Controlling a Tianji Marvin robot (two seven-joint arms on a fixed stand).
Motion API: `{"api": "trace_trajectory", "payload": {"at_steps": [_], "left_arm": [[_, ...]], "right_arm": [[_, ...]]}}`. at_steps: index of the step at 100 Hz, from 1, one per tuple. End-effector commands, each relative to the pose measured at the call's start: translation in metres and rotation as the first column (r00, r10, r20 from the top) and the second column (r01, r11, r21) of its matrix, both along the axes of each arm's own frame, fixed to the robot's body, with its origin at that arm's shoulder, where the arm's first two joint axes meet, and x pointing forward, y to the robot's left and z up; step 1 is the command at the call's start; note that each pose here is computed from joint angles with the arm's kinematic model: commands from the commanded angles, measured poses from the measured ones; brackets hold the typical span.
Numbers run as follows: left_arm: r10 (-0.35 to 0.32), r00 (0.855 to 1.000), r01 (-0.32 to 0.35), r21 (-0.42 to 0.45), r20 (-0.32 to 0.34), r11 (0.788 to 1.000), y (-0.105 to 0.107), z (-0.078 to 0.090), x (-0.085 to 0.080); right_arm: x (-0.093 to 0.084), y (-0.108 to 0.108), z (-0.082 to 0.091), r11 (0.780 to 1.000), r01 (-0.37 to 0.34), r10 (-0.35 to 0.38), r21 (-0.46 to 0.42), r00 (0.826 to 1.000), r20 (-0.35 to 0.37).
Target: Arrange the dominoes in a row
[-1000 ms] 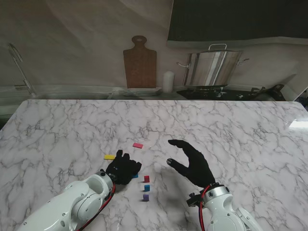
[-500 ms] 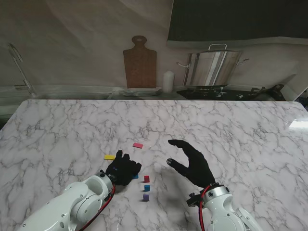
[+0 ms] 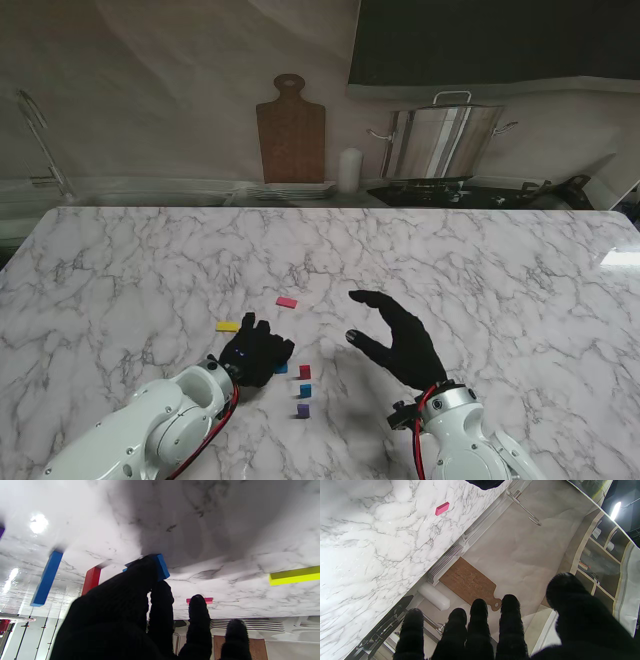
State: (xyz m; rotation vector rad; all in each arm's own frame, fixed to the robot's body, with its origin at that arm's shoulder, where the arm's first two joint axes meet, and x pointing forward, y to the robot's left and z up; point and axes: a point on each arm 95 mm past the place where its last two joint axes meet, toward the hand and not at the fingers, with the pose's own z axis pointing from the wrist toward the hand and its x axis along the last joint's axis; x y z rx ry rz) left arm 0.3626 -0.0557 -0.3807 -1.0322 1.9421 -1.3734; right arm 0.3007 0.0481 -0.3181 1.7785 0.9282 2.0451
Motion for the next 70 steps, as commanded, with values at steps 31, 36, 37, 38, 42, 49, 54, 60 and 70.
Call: {"api": "trace_trajectory", "payload": {"at_steps": [31, 36, 37, 38, 42, 49, 54, 60, 70], "left_arm": [[-0.014, 1.000, 0.014, 0.001, -0.012, 1.000, -0.0031, -0.0001, -0.0049], [-0.015, 1.000, 0.015, -0.002, -0.011, 1.000, -0.0032, 0.0004, -0.0053], [-0.015, 1.000, 0.015, -0.002, -0.011, 1.000, -0.0032, 0.0005, -0.0053], [-0.016, 1.000, 0.016, -0.002, -0.011, 1.000, -0.0032, 0.0007, -0.0054], [-0.013, 1.000, 0.013, -0.001, -0.008, 1.000, -0.0030, 0.0015, -0.0056], [0.003, 1.000, -0.003, -0.006, -0.008, 1.000, -0.0025, 0.0025, -0.0056], [0.015, 1.000, -0.015, -0.009, -0.010, 1.000, -0.0020, 0.0034, -0.0054], [0.022, 1.000, -0.022, -0.009, -0.011, 1.000, -0.0011, 0.0041, -0.0051], [0.032, 0.999, -0.032, -0.007, -0.006, 0.999, 0.0003, 0.0041, -0.0047]], "right_arm": [[-0.0013, 0.0004, -0.0019, 1.000, 0.001, -0.001, -0.003, 1.000, -0.006], [-0.0014, 0.0004, -0.0018, 1.000, 0.001, -0.001, -0.003, 1.000, -0.006], [-0.0014, 0.0004, -0.0018, 1.000, 0.001, -0.001, -0.003, 1.000, -0.006], [-0.0014, 0.0004, -0.0018, 1.000, 0.001, -0.001, -0.003, 1.000, -0.006], [-0.0016, 0.0004, -0.0017, 1.000, 0.001, -0.001, -0.003, 1.000, -0.006], [-0.0018, 0.0004, -0.0016, 1.000, 0.001, -0.001, -0.003, 1.000, -0.005], [-0.0019, 0.0003, -0.0015, 1.000, 0.001, -0.001, -0.003, 1.000, -0.005], [-0.0020, 0.0002, -0.0015, 1.000, 0.001, -0.001, -0.003, 1.000, -0.005], [-0.0018, 0.0002, -0.0016, 1.000, 0.001, -0.001, -0.002, 1.000, -0.006]]}}
